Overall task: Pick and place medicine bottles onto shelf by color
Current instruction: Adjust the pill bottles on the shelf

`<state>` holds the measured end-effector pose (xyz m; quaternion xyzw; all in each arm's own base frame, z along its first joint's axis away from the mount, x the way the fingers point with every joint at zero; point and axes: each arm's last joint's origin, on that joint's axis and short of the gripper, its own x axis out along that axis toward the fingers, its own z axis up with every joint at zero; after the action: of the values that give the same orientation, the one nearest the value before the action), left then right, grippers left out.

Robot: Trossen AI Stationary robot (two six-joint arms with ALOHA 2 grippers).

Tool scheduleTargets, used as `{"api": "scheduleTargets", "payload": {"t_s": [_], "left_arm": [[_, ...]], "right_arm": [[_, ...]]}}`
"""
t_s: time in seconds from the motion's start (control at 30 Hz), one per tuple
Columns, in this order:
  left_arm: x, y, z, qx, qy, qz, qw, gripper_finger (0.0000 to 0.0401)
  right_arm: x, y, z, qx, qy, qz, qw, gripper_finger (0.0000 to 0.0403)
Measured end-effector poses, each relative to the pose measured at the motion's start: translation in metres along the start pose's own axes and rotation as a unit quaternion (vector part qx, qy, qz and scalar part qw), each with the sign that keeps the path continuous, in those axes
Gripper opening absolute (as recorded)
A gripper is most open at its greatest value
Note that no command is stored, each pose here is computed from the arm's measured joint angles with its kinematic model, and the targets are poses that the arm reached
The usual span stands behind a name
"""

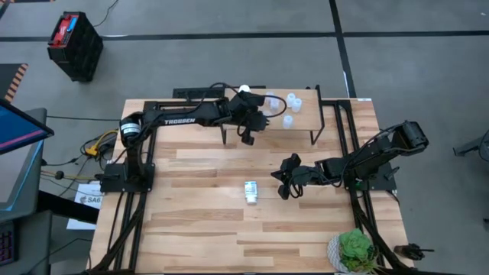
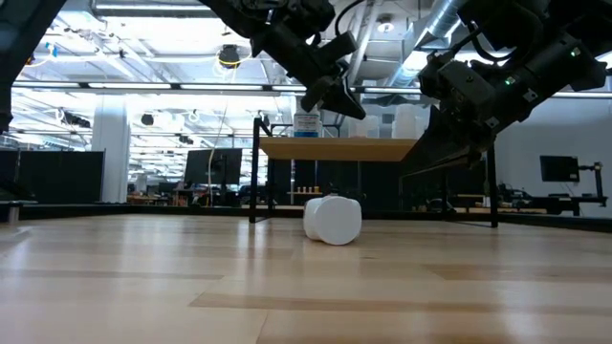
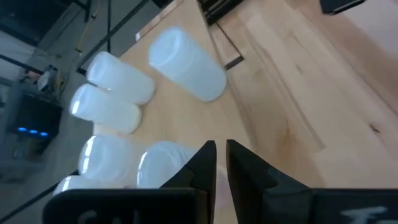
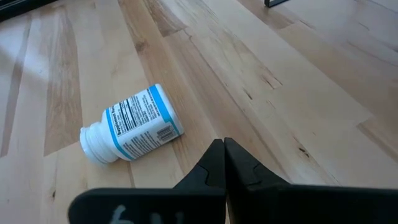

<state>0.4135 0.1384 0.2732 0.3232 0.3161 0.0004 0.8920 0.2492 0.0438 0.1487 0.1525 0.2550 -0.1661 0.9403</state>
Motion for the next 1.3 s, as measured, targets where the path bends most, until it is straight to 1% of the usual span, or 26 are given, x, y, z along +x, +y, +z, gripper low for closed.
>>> {"api": "scheduleTargets", "payload": {"t_s": [0.13, 0.23, 0.33, 0.5, 0.63, 0.77, 0.9, 1.03, 1.1, 1.2, 1.3], "left_arm": [[0.000, 0.003, -0.001, -0.001, 0.006, 0.016, 1.000, 0.0026], [0.000, 0.003, -0.001, -0.002, 0.005, 0.019, 1.000, 0.0026], [-0.005, -0.001, 0.008, -0.019, 0.002, 0.013, 1.000, 0.0026], [-0.031, -0.015, 0.039, -0.024, 0.023, -0.041, 0.999, 0.0031], [-0.060, -0.027, 0.061, -0.039, 0.060, -0.086, 0.994, 0.0057], [-0.085, -0.042, 0.068, -0.062, 0.120, -0.134, 0.982, 0.0101], [-0.108, -0.057, 0.064, -0.080, 0.183, -0.187, 0.962, 0.0143], [-0.123, -0.066, 0.061, -0.111, 0.226, -0.221, 0.942, 0.0162], [-0.128, -0.070, 0.060, -0.114, 0.244, -0.233, 0.934, 0.0164], [-0.135, -0.074, 0.058, -0.112, 0.266, -0.246, 0.925, 0.0160], [-0.140, -0.075, 0.056, -0.110, 0.281, -0.255, 0.919, 0.0153]], "right_arm": [[0.000, 0.000, 0.000, 0.000, 0.000, 0.000, 1.000, 0.0008], [0.000, 0.000, 0.000, 0.000, 0.000, 0.000, 1.000, 0.0008], [0.000, 0.000, 0.000, 0.000, 0.000, 0.000, 1.000, 0.0008], [0.000, 0.000, 0.000, 0.001, -0.001, 0.001, 1.000, 0.0008], [0.000, 0.000, 0.000, 0.001, -0.001, 0.001, 1.000, 0.0008], [0.000, 0.000, 0.000, 0.001, -0.001, 0.001, 1.000, 0.0008], [0.001, -0.001, 0.002, 0.005, -0.007, 0.001, 1.000, 0.0008], [0.001, 0.000, 0.003, 0.005, -0.010, 0.002, 1.000, 0.0008], [0.000, 0.000, 0.005, -0.013, -0.017, -0.003, 1.000, 0.0008], [-0.004, 0.002, 0.019, -0.042, -0.059, -0.051, 0.996, 0.0008], [-0.015, 0.003, 0.038, -0.056, -0.106, -0.124, 0.985, 0.0008]]}}
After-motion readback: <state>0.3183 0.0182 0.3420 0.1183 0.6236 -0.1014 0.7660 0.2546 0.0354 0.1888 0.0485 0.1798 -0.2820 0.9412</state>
